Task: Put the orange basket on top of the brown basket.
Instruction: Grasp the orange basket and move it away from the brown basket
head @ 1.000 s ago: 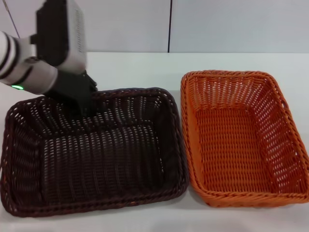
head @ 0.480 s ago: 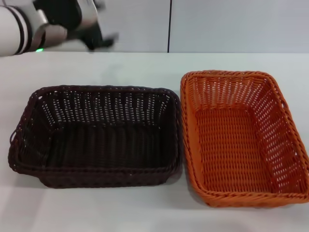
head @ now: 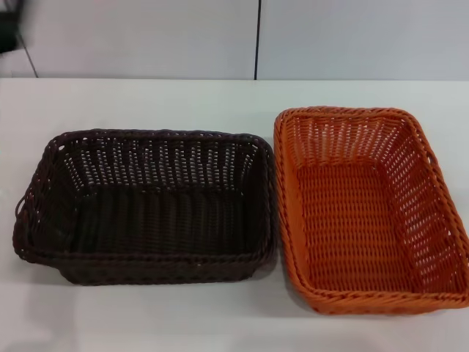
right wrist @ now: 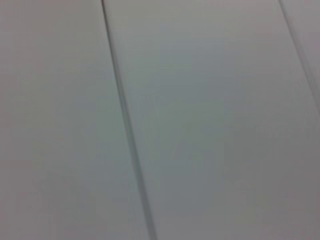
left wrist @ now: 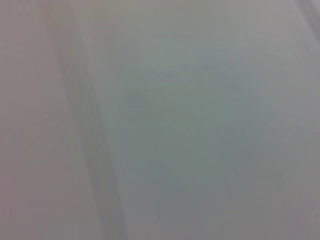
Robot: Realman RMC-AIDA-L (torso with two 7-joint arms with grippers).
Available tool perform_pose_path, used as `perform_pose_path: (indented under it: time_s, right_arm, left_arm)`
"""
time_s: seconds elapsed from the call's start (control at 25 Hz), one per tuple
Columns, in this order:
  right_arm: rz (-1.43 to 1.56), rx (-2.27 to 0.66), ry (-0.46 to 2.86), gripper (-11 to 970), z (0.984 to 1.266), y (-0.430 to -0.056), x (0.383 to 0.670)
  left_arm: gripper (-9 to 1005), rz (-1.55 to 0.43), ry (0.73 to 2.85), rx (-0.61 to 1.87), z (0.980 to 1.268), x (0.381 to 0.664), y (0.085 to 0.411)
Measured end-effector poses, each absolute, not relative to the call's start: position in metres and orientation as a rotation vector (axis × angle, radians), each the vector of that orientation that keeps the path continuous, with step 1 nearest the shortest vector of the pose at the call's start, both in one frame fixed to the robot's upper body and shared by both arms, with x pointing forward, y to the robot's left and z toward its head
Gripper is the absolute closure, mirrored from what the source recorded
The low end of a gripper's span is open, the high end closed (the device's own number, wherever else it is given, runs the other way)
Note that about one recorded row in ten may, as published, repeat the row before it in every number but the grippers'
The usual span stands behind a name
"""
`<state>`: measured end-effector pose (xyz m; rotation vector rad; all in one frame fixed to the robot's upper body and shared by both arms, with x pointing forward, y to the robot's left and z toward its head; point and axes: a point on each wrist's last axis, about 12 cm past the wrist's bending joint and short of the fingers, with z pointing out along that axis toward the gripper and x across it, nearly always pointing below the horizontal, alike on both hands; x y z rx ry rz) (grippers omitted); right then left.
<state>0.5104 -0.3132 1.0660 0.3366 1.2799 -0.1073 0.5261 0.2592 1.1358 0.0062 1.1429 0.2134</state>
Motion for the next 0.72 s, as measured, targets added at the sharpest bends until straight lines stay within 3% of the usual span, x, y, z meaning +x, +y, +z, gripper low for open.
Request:
perform_pose_path:
  time_s: [0.16,0.2,0.28,0.4,0.44,0.6,0.72]
  right_arm:
    - [0.1,0.188,1.385,273,1.1,-0.294,0.549]
    - [0.155,0.127,1.425,273,1.111,-0.287,0.558]
    - [0.248,0.014,1.507,273,1.135,-0.271,0.572]
    - [0.326,-0.158,1.66,273,1.177,-0.249,0.588]
    - [0.336,-0.258,1.754,273,1.205,-0.24,0.593]
    - [0.356,-0.466,1.914,273,1.229,-0.222,0.588]
    - [0.456,-0.884,2.103,273,1.248,-0.207,0.551]
  left_arm:
    - [248,0.17,1.099,-0.125,1.117,0.505,0.287]
    - [249,0.15,1.192,-0.159,1.083,0.492,0.31]
    - [250,0.156,1.242,-0.175,1.069,0.486,0.32]
    - [252,0.187,1.338,-0.191,1.043,0.472,0.336]
    - [253,0.205,1.377,-0.192,1.035,0.466,0.341]
    - [255,0.226,1.419,-0.197,1.025,0.457,0.346]
    - [255,0.237,1.448,-0.205,1.02,0.452,0.349]
